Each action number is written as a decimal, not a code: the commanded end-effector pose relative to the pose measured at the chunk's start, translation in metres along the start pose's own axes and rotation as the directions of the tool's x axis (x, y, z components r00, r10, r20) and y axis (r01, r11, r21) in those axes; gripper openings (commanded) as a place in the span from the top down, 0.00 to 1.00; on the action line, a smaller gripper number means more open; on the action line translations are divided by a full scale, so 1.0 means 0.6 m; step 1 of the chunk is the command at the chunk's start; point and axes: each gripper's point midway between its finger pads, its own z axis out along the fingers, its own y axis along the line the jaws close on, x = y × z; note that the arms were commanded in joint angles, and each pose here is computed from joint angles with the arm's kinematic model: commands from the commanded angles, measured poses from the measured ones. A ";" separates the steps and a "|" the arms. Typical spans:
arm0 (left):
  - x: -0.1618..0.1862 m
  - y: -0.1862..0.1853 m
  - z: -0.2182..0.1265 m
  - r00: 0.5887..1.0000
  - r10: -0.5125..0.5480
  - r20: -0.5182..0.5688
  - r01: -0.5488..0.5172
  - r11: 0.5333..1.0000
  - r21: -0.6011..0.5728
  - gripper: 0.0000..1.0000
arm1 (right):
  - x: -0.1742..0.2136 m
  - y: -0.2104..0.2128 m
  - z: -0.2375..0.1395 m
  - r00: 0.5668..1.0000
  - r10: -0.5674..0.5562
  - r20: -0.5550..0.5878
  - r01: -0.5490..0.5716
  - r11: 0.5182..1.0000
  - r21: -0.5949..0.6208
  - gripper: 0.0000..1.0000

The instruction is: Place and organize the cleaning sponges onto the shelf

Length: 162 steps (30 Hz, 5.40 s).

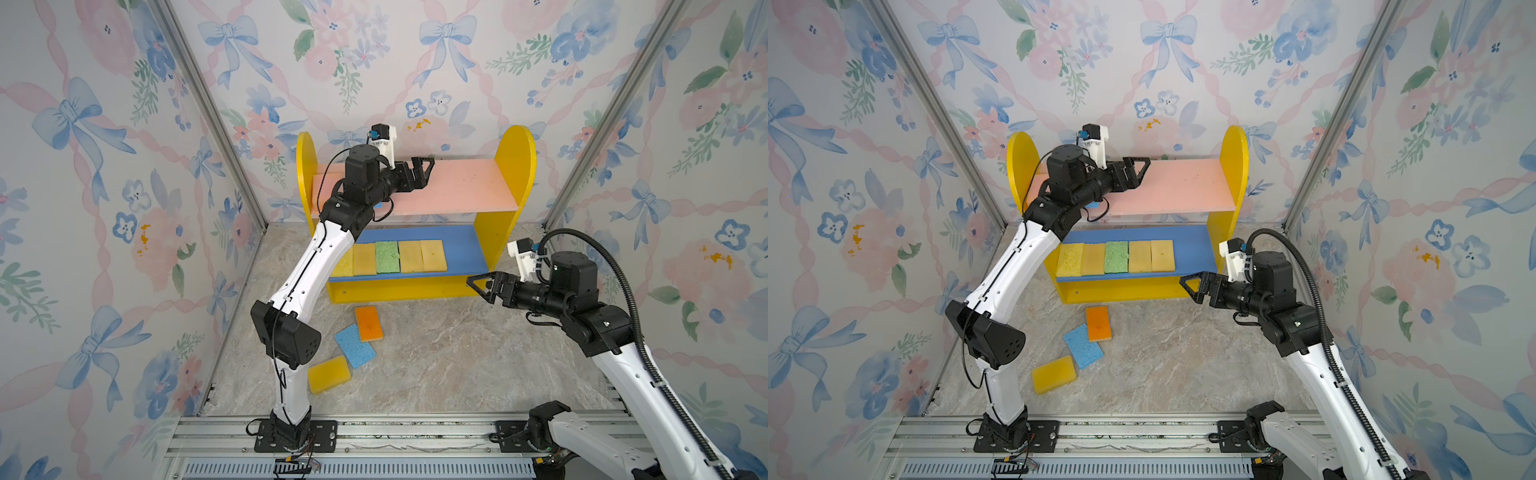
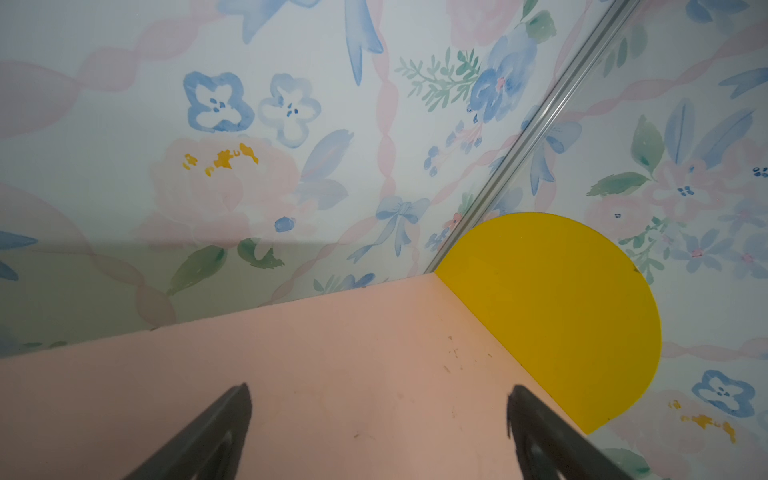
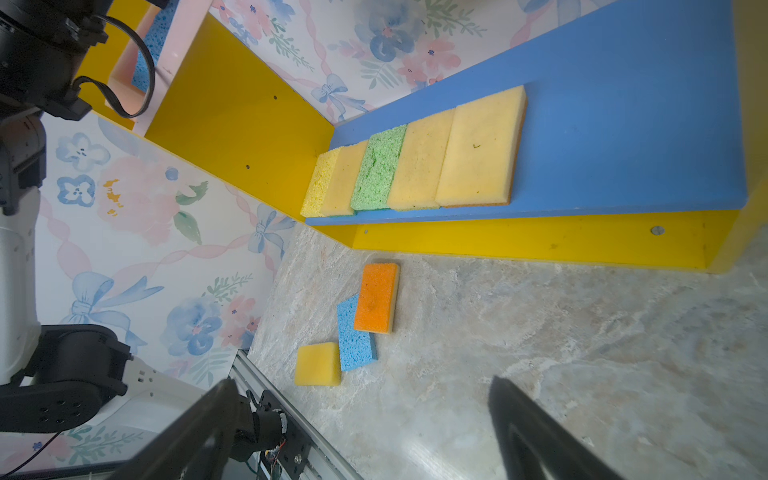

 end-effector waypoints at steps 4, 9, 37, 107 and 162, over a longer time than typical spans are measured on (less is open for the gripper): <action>0.004 0.028 -0.017 1.000 0.005 -0.025 -0.006 0.999 -0.050 0.02 | -0.005 0.002 0.002 1.000 0.019 0.011 -0.018 1.000 -0.018 0.04; 0.002 0.025 -0.017 1.000 0.003 -0.024 -0.004 0.999 -0.041 0.02 | -0.008 0.004 0.000 1.000 0.024 0.017 -0.024 1.000 -0.020 0.04; 0.136 -0.115 -0.312 0.988 0.051 -0.149 -0.032 0.991 0.129 0.02 | 0.086 -0.006 0.075 0.992 0.005 -0.124 0.004 0.997 0.073 0.03; 0.517 0.209 -0.462 0.811 -0.518 -0.272 0.436 0.845 -0.310 0.02 | 0.366 -0.027 0.320 0.792 -0.169 -0.587 0.421 0.847 0.324 0.29; 0.598 0.011 -0.360 0.708 -0.564 -0.425 0.608 0.793 -0.038 0.85 | 0.294 0.035 0.166 0.849 -0.294 -0.439 0.387 0.912 0.138 0.01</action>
